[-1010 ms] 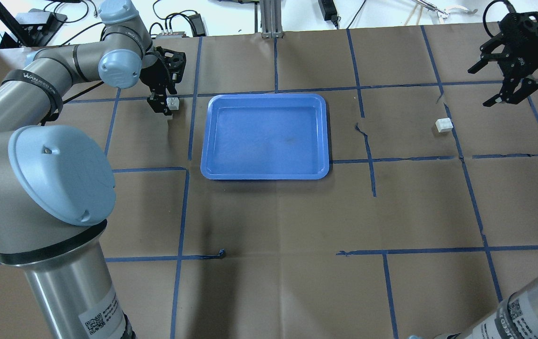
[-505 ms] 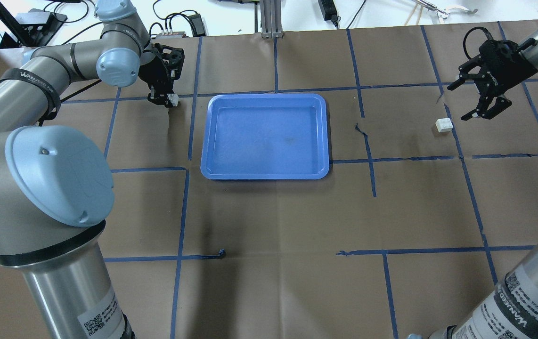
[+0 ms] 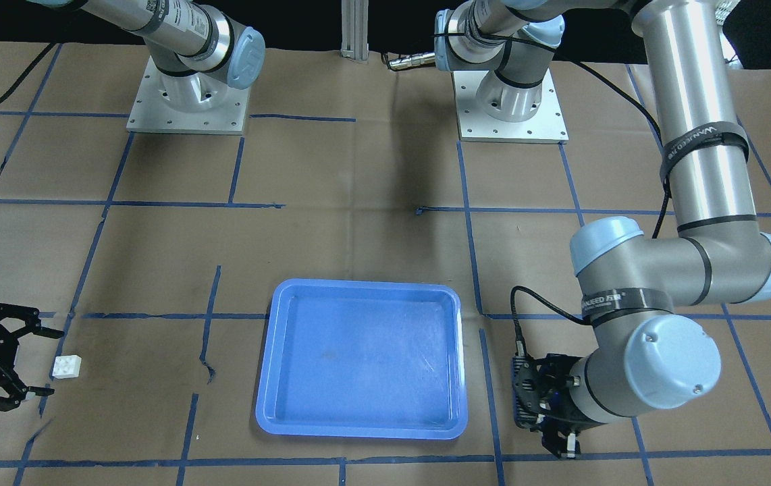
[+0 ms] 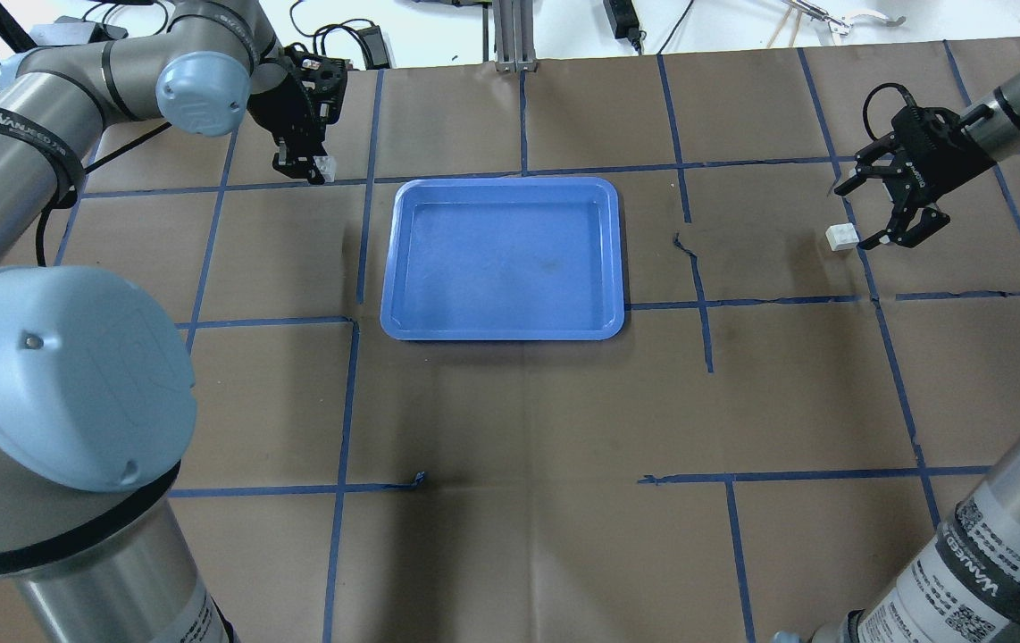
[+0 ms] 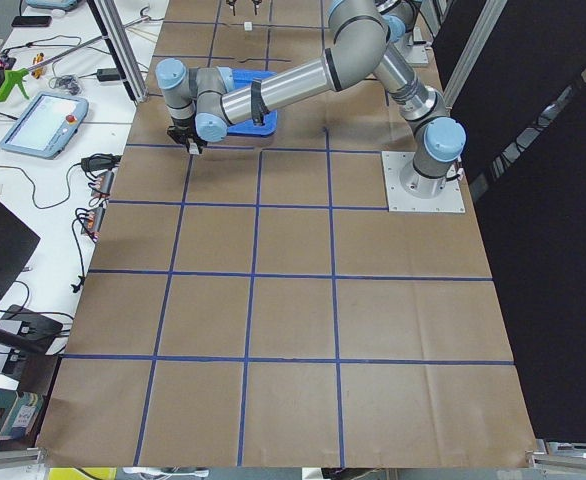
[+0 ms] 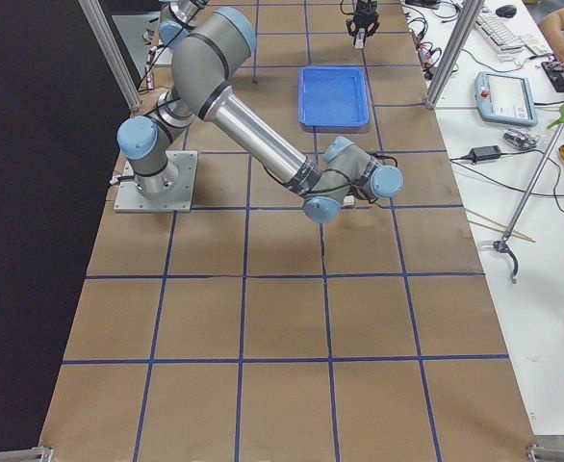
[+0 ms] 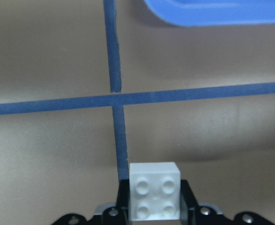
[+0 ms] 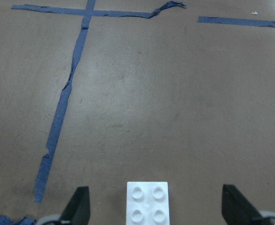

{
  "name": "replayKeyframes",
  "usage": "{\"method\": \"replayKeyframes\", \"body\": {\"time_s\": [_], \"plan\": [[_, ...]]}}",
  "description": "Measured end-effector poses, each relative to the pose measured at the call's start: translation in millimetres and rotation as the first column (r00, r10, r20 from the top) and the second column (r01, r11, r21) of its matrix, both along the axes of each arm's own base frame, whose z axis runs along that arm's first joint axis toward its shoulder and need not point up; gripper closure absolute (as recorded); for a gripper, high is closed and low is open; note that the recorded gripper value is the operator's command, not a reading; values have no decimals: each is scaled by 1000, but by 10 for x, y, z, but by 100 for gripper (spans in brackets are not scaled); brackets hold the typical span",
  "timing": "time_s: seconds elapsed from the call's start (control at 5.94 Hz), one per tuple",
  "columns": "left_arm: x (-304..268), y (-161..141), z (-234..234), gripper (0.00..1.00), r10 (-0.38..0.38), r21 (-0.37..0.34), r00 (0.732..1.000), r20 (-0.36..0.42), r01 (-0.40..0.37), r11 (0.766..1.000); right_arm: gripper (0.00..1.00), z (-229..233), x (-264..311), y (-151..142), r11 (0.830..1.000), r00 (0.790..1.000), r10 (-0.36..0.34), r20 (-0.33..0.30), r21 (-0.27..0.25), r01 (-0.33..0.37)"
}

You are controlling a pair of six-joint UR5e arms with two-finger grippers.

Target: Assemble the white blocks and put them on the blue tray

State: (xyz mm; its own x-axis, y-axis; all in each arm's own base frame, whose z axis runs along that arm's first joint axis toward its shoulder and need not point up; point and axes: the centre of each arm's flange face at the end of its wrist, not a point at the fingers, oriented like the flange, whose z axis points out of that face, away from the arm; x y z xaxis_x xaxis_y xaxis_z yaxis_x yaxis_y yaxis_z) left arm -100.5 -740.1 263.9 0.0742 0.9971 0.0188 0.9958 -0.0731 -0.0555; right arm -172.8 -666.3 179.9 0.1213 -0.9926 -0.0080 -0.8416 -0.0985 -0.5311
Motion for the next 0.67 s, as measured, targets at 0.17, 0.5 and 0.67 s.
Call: {"method": "replayKeyframes", "body": {"time_s": [0.17,0.5,0.67], "plan": [[-458,185,65,100,-5,18,1000,4,5,1000,0,-75,-17,7,1000,1000,8,1,4,-8],[-1335,690,-124,100,19,40,1000,20,-20,999,6,-181,-16,30,1000,1000,25,7,13,-25],[-1627,858,-252,100,47,13,999,14,-47,999,23,-220,-14,37,999,1000,26,9,20,-26]]}}
